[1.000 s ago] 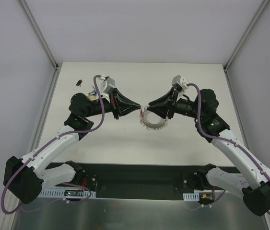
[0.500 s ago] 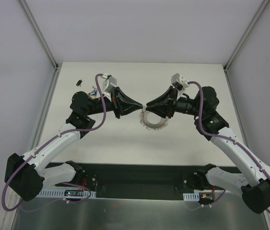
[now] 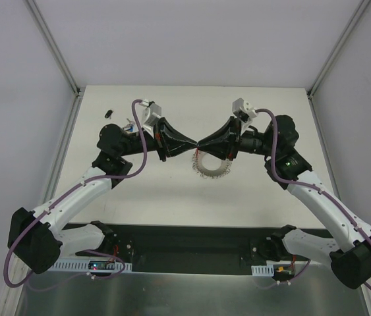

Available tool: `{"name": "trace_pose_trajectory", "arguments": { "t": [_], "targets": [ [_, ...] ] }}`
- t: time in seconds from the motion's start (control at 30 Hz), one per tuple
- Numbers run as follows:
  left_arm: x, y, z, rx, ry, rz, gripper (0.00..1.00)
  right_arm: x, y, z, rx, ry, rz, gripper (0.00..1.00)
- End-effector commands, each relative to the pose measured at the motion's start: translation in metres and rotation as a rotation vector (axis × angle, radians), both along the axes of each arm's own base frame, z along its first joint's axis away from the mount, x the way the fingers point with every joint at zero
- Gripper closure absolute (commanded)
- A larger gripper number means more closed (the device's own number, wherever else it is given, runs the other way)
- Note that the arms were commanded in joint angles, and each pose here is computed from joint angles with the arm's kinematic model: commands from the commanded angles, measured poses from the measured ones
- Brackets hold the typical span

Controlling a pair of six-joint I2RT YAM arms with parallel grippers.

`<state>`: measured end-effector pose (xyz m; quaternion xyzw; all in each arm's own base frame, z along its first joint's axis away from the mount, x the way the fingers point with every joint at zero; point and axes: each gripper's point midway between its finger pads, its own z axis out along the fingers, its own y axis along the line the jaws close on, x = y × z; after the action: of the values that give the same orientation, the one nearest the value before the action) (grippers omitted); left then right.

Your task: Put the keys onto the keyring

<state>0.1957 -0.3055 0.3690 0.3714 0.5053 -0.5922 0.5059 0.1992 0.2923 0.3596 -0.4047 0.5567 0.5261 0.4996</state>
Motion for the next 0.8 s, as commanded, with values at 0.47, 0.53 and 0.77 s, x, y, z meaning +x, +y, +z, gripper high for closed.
{"name": "trace_pose_trajectory", "arguments": {
  "t": [0.47, 0.53, 0.77],
  "targets": [
    [-0.01, -0.001, 0.02, -0.034, -0.088, -0.032, 0.99, -0.008, 0.001, 0.011, 0.001, -0.057, 0.04, 0.99],
    [-0.007, -0.002, 0.011, -0.005, -0.062, -0.017, 0.85, -0.008, -0.003, 0.002, -0.032, -0.033, 0.02, 0.99],
    [0.015, 0.009, -0.025, 0.125, -0.068, 0.151, 0.38, 0.005, -0.033, -0.051, -0.229, 0.067, -0.152, 0.99]
  ]
}}
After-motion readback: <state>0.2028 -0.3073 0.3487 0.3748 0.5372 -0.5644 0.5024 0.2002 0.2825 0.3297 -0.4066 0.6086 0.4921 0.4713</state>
